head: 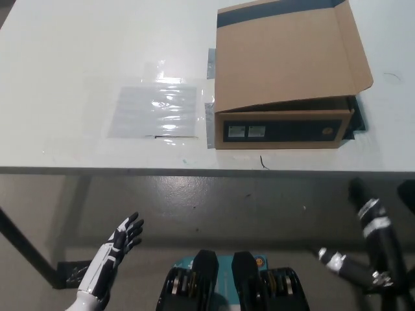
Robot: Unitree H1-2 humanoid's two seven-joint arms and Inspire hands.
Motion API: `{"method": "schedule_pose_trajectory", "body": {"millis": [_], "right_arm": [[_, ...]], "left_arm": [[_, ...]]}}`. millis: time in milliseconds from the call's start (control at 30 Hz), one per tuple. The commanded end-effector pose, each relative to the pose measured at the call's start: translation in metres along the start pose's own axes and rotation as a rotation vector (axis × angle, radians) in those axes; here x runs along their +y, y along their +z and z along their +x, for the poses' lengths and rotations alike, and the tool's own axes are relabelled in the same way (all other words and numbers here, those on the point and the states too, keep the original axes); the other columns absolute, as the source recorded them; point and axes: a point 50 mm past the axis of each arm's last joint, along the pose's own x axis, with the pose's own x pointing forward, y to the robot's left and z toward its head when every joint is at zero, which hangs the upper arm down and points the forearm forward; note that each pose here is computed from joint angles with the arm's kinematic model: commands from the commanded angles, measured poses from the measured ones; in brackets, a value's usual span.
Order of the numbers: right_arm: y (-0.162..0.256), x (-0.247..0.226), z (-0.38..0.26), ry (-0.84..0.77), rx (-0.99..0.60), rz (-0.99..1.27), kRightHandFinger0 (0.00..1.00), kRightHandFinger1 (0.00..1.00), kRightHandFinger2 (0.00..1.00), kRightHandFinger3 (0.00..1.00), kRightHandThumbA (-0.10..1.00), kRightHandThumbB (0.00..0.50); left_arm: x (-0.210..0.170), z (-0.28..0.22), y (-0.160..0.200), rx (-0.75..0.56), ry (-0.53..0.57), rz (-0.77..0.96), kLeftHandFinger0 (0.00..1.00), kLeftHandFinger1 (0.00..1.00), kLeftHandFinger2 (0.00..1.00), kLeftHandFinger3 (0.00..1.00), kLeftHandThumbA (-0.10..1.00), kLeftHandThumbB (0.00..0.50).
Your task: A small storage box is placed at the center of the table and the robot uses its right hand to slide under its lid and push it upwards to open it
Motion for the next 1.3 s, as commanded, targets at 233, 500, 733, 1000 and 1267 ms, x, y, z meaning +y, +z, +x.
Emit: {"method": "schedule_pose_trajectory", "body": {"millis": [233, 500, 733, 1000, 1267], "right_arm": [[0.072, -0.028, 0.077, -0.119, -0.254, 0.126, 1.0, 1.0, 1.0, 1.0, 1.0, 0.231], [0.071, -0.043, 0.116, -0.178, -0.264, 0.145, 1.0, 1.0, 1.0, 1.0, 1.0, 0.209], [0.057, -0.049, 0.149, -0.194, -0.236, 0.186, 1.0, 1.0, 1.0, 1.0, 1.0, 0.235], [0.047, -0.046, 0.182, -0.206, -0.197, 0.393, 1.0, 1.0, 1.0, 1.0, 1.0, 0.233], [0.04, -0.045, 0.204, -0.205, -0.142, 0.582, 1.0, 1.0, 1.0, 1.0, 1.0, 0.265]], "left_arm": [[0.007, 0.005, 0.011, -0.084, -0.015, 0.015, 1.0, 1.0, 1.0, 1.0, 1.0, 0.297], [0.006, 0.004, 0.01, -0.077, -0.026, 0.021, 1.0, 1.0, 1.0, 1.0, 1.0, 0.294], [0.006, 0.003, 0.008, -0.07, -0.028, 0.015, 1.0, 1.0, 1.0, 1.0, 1.0, 0.284], [0.005, 0.002, 0.007, -0.068, -0.027, 0.01, 1.0, 1.0, 1.0, 1.0, 1.0, 0.304], [0.005, 0.003, 0.006, -0.068, -0.023, 0.009, 1.0, 1.0, 1.0, 1.0, 1.0, 0.298]]}}
